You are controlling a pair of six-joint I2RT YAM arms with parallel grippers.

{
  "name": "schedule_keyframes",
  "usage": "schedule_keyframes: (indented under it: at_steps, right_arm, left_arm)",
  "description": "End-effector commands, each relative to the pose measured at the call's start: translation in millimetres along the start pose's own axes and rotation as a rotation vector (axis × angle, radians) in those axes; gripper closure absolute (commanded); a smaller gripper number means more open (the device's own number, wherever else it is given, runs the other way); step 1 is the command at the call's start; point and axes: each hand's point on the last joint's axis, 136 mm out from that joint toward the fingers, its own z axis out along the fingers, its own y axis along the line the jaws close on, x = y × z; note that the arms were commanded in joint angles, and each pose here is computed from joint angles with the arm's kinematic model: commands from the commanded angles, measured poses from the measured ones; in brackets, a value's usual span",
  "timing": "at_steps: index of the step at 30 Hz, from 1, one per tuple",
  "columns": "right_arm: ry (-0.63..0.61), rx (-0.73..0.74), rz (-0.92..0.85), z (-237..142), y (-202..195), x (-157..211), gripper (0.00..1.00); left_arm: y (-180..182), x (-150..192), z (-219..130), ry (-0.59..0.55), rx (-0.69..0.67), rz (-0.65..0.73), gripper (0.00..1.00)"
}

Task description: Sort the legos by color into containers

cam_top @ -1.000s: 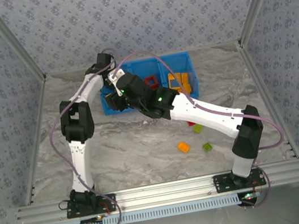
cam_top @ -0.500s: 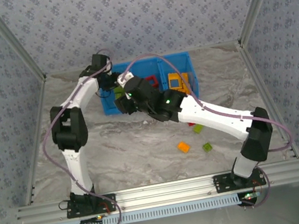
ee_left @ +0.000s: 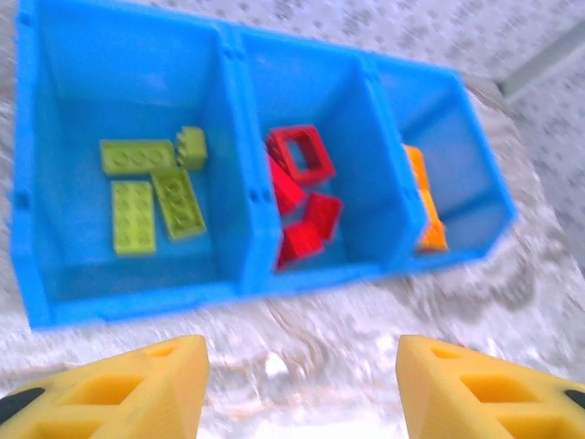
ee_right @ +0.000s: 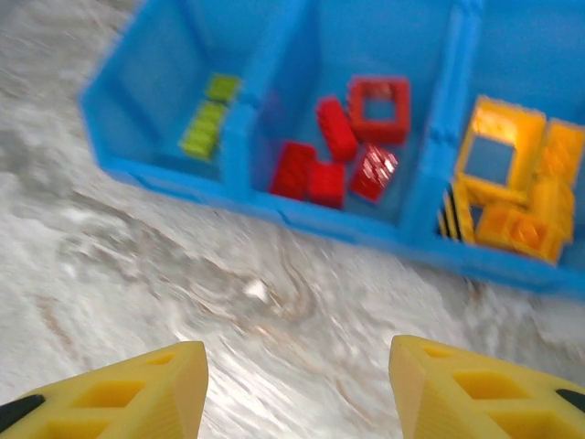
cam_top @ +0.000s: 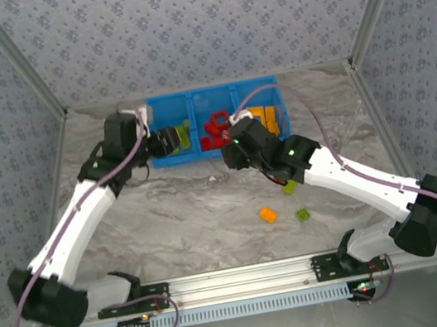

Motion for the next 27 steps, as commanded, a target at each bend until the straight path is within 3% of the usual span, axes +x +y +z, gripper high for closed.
schedule_keyframes:
  at_steps: [1, 5, 16, 22, 27]
  right_arm:
    - [0.166, 0.050, 0.056, 8, -33, 44, 0.40]
    - [0.336, 0.089, 0.106, 24, -70, 86, 0.37]
    - [0.454, 0.145, 0.115, 44, -112, 117, 0.35]
    - [0.489, 0.104, 0.068, 39, -82, 135, 0.36]
    - [0.552, 0.047, -0.003, 27, -49, 177, 0.29]
  left_arm:
    - [-21, 21, -31, -0.016, 0.064, 0.020, 0.42]
    - [-48, 55, -55, -0.015, 0.137, 0.052, 0.41]
    - [-99, 118, -59, -0.047, 0.207, 0.155, 0.41]
    - [-102, 137, -52, -0.008, 0.192, 0.186, 0.42]
    - [-100, 147, -58, 0.009, 0.215, 0.195, 0.41]
